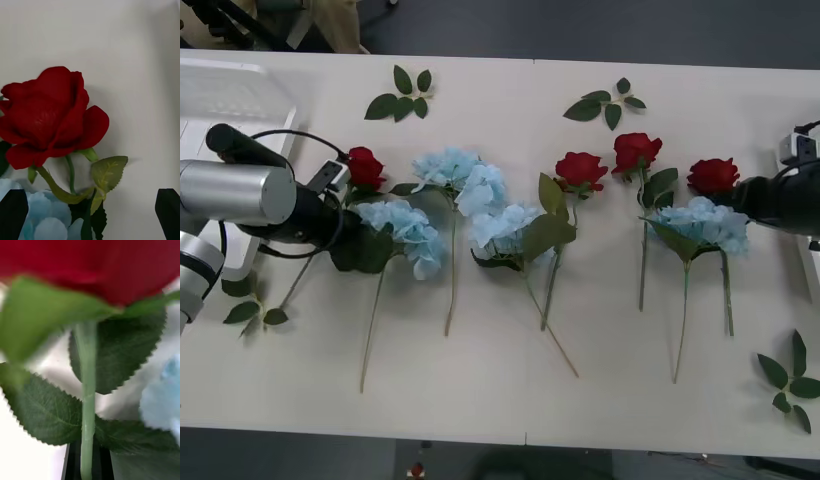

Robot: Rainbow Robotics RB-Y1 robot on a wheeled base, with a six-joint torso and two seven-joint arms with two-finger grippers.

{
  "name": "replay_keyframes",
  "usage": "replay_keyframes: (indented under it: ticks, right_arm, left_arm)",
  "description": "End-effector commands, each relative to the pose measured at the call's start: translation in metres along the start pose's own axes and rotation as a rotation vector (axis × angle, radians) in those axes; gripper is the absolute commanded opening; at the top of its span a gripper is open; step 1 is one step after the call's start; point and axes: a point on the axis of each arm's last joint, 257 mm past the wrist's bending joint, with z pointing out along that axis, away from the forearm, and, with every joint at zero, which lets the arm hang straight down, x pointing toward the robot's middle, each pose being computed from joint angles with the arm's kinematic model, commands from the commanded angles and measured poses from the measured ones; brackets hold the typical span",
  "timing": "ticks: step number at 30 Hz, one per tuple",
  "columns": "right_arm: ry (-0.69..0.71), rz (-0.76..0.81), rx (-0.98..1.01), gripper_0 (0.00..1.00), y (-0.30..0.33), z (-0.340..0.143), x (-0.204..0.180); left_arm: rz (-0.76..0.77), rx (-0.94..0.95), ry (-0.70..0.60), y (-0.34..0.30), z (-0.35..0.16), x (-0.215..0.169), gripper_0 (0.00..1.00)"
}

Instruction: Put the red flowers into the right box and the blue flowers into the left box

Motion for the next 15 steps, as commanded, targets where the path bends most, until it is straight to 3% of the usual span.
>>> replay_keyframes:
  ticks: [1,9,15]
  right_arm:
    - [-0.042,-0.015,-0.01,1.0,0.013,-0.003,-0.023]
    - [-0.048,0.005,-0.012,1.0,0.02,0.013,-0.026]
    - [-0.035,-0.024,0.011,1.0,0.019,0.027,-0.021]
  left_arm:
    - [-0.05,-0.04,-0.071,0.036,-0.023,-0.022,0.0]
    - [-0.031,-0.004,-0.177,0.047,-0.065,-0.057,0.0]
    - [-0.011,0.166,-0.335,0.008,-0.118,-0.107,0.0]
